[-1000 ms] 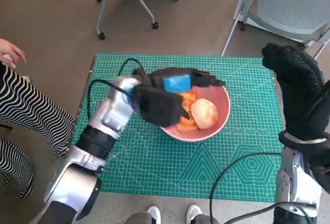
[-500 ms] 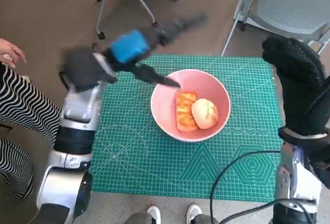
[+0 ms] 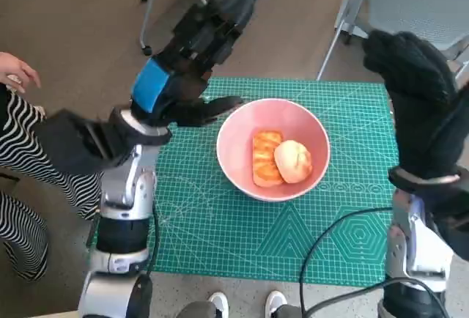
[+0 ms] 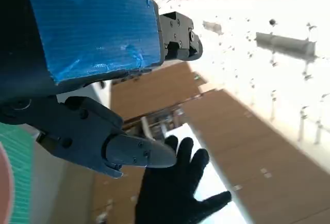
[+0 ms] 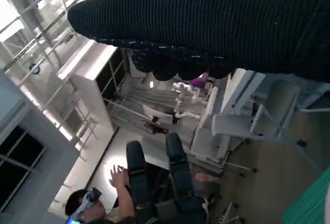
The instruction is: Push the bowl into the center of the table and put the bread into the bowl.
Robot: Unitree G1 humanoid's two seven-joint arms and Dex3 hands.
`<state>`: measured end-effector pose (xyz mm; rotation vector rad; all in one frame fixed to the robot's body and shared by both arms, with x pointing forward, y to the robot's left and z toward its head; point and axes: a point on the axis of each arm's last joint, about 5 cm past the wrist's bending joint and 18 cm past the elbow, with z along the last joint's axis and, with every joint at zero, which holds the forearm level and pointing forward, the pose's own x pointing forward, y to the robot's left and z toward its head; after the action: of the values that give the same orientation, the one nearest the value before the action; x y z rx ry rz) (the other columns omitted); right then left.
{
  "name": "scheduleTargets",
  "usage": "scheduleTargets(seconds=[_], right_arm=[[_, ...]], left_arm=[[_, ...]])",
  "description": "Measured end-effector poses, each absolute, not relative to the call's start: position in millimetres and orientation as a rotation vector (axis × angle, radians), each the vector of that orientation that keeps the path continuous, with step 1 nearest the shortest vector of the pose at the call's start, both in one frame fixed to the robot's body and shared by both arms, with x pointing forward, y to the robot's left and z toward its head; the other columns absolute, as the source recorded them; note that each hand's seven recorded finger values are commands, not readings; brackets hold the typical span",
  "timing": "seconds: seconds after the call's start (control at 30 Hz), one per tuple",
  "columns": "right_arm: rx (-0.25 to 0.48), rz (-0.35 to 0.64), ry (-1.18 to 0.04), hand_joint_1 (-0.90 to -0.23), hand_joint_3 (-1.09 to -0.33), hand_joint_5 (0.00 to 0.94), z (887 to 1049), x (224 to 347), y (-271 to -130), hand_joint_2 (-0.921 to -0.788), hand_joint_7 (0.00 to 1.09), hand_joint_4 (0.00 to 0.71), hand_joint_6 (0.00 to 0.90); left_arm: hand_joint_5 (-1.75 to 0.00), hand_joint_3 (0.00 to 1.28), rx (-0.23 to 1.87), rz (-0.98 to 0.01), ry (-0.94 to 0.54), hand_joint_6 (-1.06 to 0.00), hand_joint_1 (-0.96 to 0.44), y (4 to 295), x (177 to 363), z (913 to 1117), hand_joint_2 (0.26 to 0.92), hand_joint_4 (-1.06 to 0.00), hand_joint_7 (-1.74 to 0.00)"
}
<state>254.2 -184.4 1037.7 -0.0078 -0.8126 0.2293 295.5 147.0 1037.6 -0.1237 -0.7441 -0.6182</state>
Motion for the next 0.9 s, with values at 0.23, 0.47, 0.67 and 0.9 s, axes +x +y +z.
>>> scheduleTargets(seconds=[0.23, 0.47, 0.67, 0.9], right_arm=[[-0.014, 0.240, -0.814, -0.718, -0.661, 0.010, 1040.7, 258.8, -181.1, -0.921, 0.58, 0.209, 0.106], [-0.033, 0.244, -0.813, -0.722, -0.657, 0.008, 1040.2, 260.6, -178.8, -0.921, 0.58, 0.209, 0.106], [-0.035, 0.245, -0.811, -0.715, -0.657, 0.008, 1039.1, 261.5, -178.0, -0.921, 0.58, 0.210, 0.104], [-0.037, 0.246, -0.814, -0.712, -0.656, 0.007, 1040.1, 262.5, -177.4, -0.921, 0.57, 0.211, 0.101]], left_arm=[[-0.03, 0.43, -0.173, -0.597, -0.757, 0.00, -0.69, 145.7, 291.4, 1030.0, 0.921, -0.09, -0.53], [-0.03, 0.41, -0.170, -0.602, -0.756, 0.00, -0.69, 146.5, 290.3, 1028.9, 0.921, -0.07, -0.49], [-0.02, 0.39, -0.156, -0.609, -0.762, 0.00, -0.69, 149.7, 290.4, 1029.4, 0.921, -0.05, -0.48], [0.00, 0.38, -0.141, -0.601, -0.790, 0.00, -0.69, 152.9, 290.2, 1029.2, 0.921, -0.01, -0.45]])
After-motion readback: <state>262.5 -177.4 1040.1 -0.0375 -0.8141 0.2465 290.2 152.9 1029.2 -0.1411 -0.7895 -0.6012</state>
